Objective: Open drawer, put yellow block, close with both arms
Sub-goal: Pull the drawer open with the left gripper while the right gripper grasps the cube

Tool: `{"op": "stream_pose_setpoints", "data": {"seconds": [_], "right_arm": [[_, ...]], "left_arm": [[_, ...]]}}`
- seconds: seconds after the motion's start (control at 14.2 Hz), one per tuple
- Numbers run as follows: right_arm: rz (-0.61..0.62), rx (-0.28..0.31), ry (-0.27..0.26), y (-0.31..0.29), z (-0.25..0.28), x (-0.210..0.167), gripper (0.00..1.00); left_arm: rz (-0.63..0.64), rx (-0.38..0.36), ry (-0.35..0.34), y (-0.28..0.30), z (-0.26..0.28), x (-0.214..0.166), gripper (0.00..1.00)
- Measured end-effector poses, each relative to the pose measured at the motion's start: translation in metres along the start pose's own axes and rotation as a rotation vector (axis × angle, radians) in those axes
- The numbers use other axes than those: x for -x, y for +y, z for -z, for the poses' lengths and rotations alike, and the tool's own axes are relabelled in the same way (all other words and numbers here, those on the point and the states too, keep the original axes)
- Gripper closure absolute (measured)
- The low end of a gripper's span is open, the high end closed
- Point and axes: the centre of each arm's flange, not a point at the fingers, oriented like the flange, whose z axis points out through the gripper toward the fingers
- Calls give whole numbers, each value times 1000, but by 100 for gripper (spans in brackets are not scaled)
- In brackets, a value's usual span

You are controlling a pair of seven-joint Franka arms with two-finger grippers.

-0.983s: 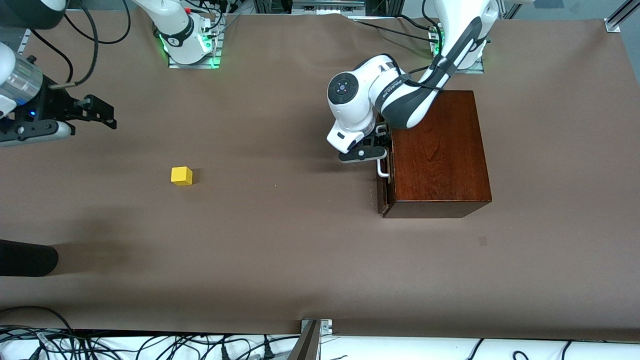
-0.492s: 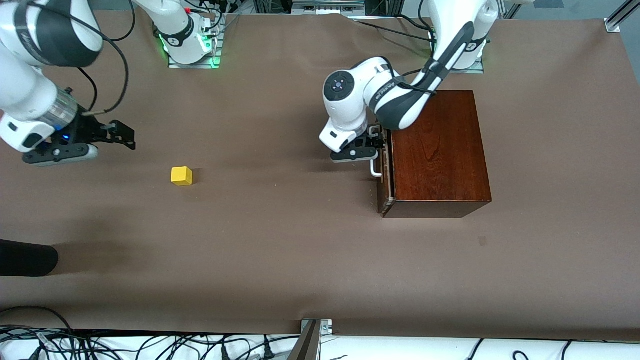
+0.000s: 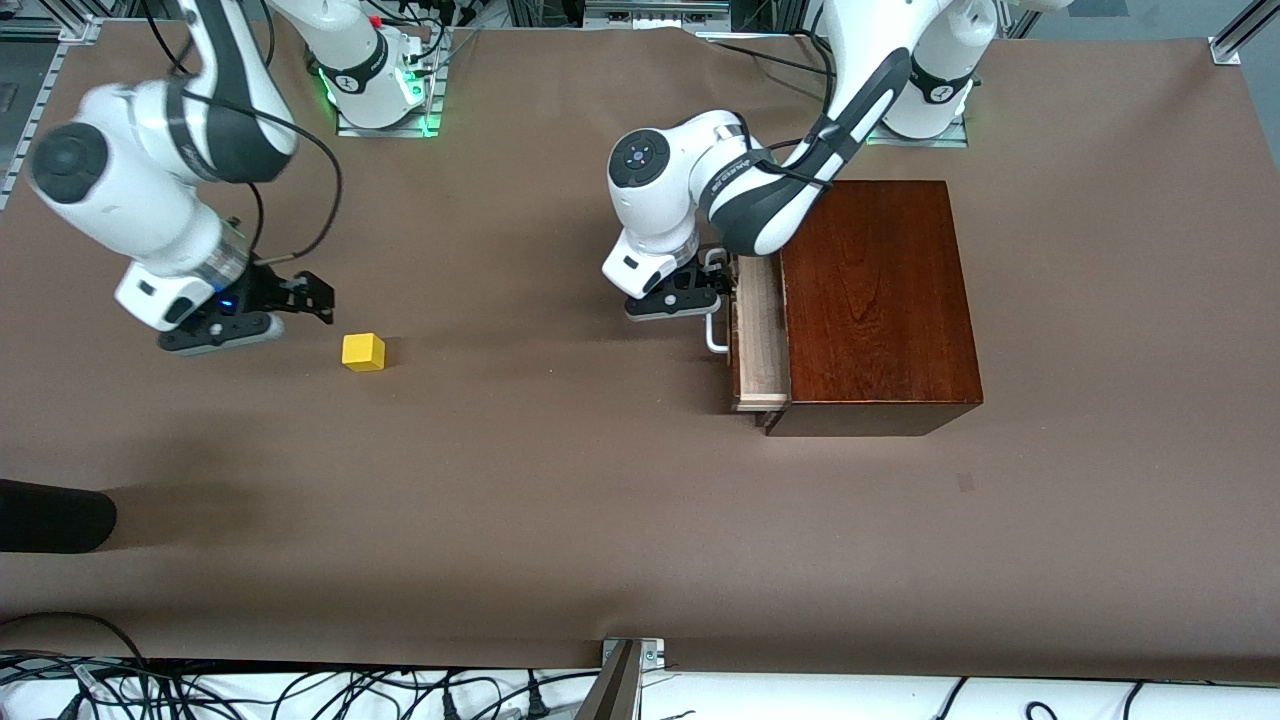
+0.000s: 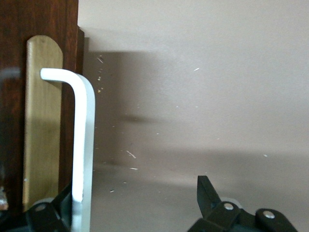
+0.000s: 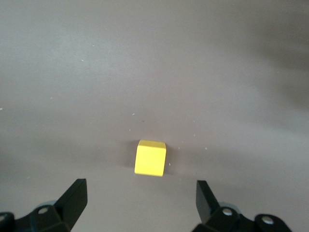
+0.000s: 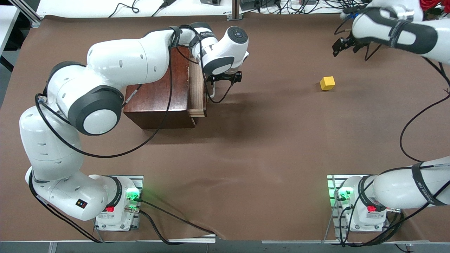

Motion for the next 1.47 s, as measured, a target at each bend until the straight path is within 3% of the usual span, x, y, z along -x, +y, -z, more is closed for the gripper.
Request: {"op": "stream_pose_setpoints", "data": {"seconds": [0.63,0.98,1.47], "right_arm": [[-4,20,43,2,-119,20,0],[-11,25,23,5,-156,34,0],[-15,31,42,5,-184,58,2]], "left_arm": [[4,1,3,8,2,2,0],[-17,-29,-7,9,6,5,0],[-8,-91,-13,6,74,-6,0]]}}
